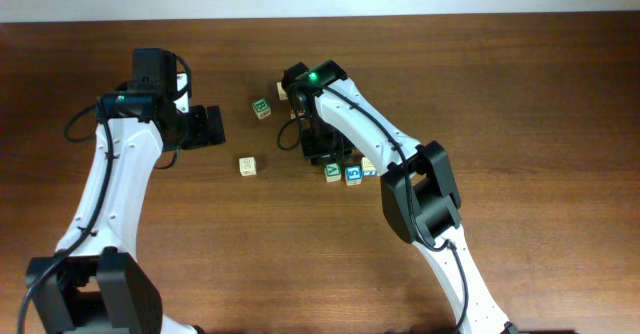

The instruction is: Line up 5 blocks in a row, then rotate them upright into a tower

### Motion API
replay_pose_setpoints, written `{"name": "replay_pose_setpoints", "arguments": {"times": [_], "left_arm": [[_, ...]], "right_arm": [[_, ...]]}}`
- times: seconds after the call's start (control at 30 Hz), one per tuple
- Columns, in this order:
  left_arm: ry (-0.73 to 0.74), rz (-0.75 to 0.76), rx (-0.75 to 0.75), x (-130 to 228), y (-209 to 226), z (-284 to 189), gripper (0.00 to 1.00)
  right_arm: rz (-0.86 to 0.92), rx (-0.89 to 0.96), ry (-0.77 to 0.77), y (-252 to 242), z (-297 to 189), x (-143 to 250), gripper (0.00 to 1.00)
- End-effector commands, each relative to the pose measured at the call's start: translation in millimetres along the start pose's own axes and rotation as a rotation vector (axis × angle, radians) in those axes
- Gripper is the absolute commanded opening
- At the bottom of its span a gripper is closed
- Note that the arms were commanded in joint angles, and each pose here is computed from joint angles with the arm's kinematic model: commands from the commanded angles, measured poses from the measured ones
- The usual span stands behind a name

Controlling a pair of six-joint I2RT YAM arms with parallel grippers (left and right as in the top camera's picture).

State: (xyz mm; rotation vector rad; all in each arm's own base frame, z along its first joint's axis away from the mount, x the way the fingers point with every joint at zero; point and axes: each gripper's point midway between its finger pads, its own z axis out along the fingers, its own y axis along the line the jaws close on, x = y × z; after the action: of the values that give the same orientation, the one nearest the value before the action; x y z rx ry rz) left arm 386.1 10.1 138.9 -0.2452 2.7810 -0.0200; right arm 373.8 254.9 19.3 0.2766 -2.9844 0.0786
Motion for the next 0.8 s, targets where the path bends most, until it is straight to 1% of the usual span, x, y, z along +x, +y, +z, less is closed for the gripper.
{"name": "replay_pose_setpoints", "arguments": {"times": [0.0,0.1,0.2,0.33,0.5,0.63,0.77], "left_arm": [[-0.01,-0.011,-0.005,-4,0,-1,0.99],[-0.01,-0.011,-0.005,-4,0,-1,0.99],[-0.01,-0.011,-0.005,-4,0,-1,0.99],[-0.01,-0.011,-0.005,-4,0,-1,0.99],[-0.01,-0.011,-0.005,-4,0,-1,0.99],[-0.01,-0.011,-0.005,-4,0,-1,0.99],[-0.01,-0.011,-0.005,-4,0,-1,0.99]], "right_arm": [[-0.002,0.008,-0.033,-1,-14,0,0.41],[-0.006,0.001,-0.047,0,-20,-2,0.41],[-0.016,-0.035,-0.093,7,-39,-7,0.4],[-0.067,-0.09,-0.125,28,-53,-6,0.31],[-0.119,-0.065,-0.126,48,-42,3,0.23],[-0.052,-0.028,-0.105,48,-25,4,0.2],[-0.018,0.03,-0.113,37,-12,1,0.19]]}}
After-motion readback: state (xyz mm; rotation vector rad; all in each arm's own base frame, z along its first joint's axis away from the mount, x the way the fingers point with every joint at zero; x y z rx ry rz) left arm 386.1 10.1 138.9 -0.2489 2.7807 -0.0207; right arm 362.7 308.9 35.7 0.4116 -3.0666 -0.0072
